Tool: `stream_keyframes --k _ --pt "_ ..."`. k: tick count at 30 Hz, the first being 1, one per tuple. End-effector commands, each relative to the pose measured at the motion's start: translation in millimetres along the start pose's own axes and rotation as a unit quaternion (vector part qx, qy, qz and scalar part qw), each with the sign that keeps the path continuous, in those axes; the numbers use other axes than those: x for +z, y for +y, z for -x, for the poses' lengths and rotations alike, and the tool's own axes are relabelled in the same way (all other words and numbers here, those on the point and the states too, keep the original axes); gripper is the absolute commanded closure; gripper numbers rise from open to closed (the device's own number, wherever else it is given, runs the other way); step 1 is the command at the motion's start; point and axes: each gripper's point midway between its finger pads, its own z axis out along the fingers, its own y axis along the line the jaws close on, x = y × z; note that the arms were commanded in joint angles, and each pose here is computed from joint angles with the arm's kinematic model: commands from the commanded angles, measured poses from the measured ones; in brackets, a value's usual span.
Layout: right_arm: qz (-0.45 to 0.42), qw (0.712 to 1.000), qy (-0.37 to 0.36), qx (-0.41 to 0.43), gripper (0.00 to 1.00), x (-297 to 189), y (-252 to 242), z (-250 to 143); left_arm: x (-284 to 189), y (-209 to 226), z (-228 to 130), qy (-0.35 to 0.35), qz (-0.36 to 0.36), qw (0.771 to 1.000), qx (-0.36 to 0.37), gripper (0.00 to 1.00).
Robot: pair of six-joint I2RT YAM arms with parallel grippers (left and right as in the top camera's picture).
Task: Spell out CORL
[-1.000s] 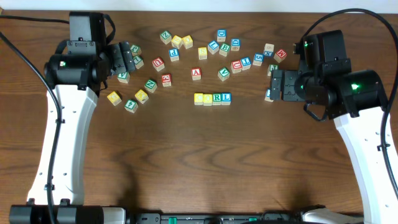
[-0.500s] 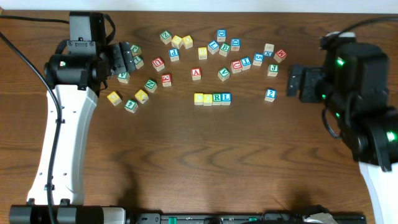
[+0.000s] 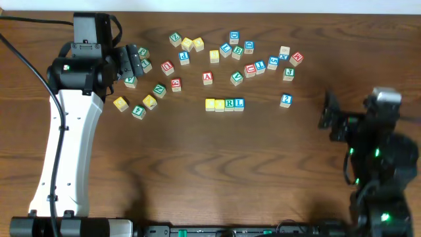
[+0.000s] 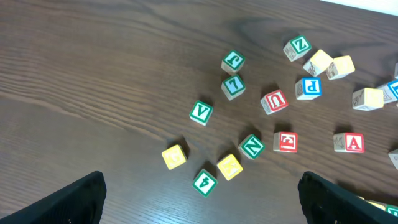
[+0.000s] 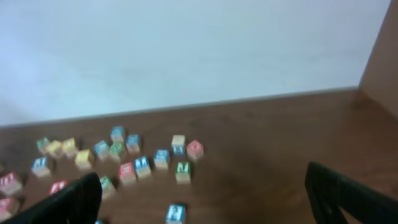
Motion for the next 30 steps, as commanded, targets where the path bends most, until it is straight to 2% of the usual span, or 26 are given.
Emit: stream_keyframes --k 1,8,15,20,24,30 --pt "0.015 1.0 -0.025 -0.011 0.01 -11.1 -2.1 -30.2 6.8 4.6 -5.2 0.01 0.009 1.0 0.001 0.02" --pt "0.013 0.997 -0.073 -0.011 0.01 -18.5 -9.4 -86.7 6.8 4.6 -5.2 0.01 0.009 1.0 0.001 0.03" --pt "0.014 0.997 -0.073 -0.011 0.01 -14.3 -12.2 -122.6 6.8 4.6 -5.2 0.01 0.009 1.0 0.001 0.03" --pt "0.014 0.997 -0.077 -0.011 0.01 -12.3 -13.2 -135.4 6.8 4.6 -5.2 0.01 0.009 1.0 0.001 0.03" --pt "0.013 0.999 -0.051 -0.009 0.01 -10.2 -14.1 -149.3 6.8 4.6 -5.2 0.01 0.009 1.0 0.001 0.02" --pt "0.013 0.999 -0.052 -0.009 0.01 -10.2 -14.0 -148.7 6.8 4.6 -5.2 0.01 0.009 1.0 0.001 0.03"
